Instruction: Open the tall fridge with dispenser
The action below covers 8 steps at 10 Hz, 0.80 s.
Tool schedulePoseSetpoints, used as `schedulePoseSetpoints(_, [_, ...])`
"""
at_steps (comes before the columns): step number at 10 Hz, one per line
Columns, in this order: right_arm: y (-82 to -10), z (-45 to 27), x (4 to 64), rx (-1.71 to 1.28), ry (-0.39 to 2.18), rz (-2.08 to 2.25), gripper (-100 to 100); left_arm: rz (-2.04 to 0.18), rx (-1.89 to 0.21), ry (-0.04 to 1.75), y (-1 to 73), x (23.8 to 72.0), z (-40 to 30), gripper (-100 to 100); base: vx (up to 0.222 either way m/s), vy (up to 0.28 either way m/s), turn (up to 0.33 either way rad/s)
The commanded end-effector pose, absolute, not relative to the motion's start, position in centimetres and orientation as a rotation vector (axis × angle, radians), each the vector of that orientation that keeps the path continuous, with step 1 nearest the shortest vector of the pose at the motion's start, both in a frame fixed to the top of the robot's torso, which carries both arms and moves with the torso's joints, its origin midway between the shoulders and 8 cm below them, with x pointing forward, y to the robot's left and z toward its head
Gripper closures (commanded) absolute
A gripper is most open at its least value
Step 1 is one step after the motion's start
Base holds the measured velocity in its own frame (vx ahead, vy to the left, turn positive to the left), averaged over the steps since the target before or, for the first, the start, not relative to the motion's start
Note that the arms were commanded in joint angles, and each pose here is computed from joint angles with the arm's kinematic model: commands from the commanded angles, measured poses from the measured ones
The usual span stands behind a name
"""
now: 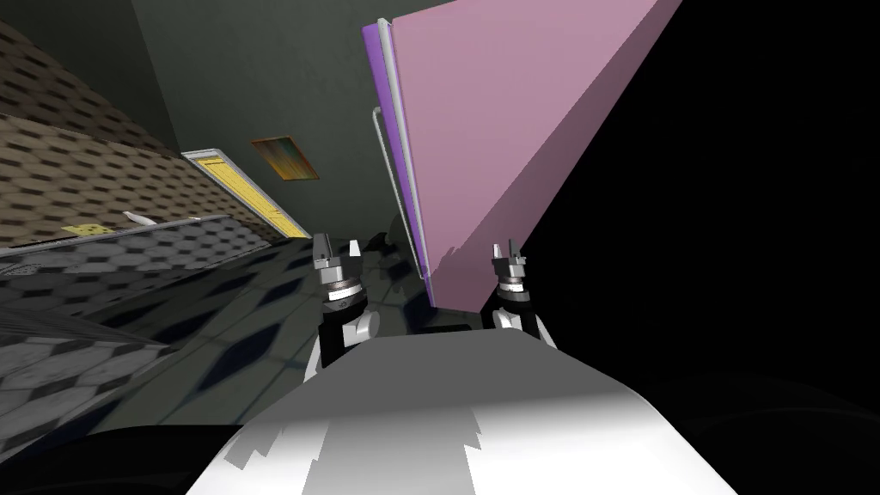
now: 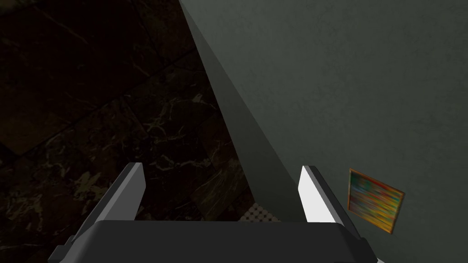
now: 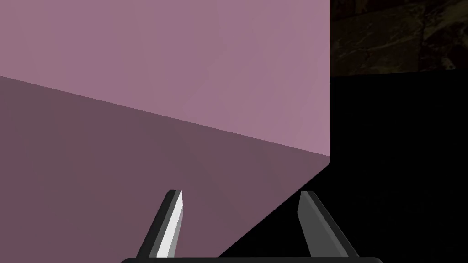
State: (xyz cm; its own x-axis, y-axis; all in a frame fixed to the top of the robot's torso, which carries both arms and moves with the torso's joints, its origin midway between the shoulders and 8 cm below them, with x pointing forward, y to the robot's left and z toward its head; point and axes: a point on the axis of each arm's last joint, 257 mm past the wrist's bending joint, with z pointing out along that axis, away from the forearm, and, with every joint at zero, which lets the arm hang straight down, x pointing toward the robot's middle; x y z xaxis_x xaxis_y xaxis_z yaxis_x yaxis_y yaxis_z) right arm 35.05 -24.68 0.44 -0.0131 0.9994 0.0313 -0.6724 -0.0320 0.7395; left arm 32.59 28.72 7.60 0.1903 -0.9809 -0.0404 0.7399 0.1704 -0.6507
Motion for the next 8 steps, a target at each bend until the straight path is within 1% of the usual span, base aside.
schedulePoseSetpoints(1, [-24.68,0.44,35.05,0.672,0.634,1.496,0,-1.303,-0.564,0.519,28.72,32.59,7.6,0,0.0,0.0,0.0])
schedulePoseSetpoints(3, [-24.68,0.45,35.05,0.672,0.634,1.496,0,-1.303,-0.564,0.519,28.72,32.59,7.6,0,0.0,0.0,0.0])
schedulePoseSetpoints(4, [-24.43,0.33,35.11,0.615,0.698,1.466,-100,-1.303,-0.564,0.519,28.72,32.59,7.6,0,0.033,0.062,-0.078])
schedulePoseSetpoints(6, [-24.25,0.23,35.21,0.539,0.772,1.42,-100,-1.303,-0.564,0.519,28.72,32.6,7.57,0,0.053,0.127,-0.096])
schedulePoseSetpoints(8, [-24.17,0.17,35.28,0.492,0.816,1.389,-100,-1.303,-0.564,0.519,28.72,32.6,7.57,0,0.102,0.144,-0.07])
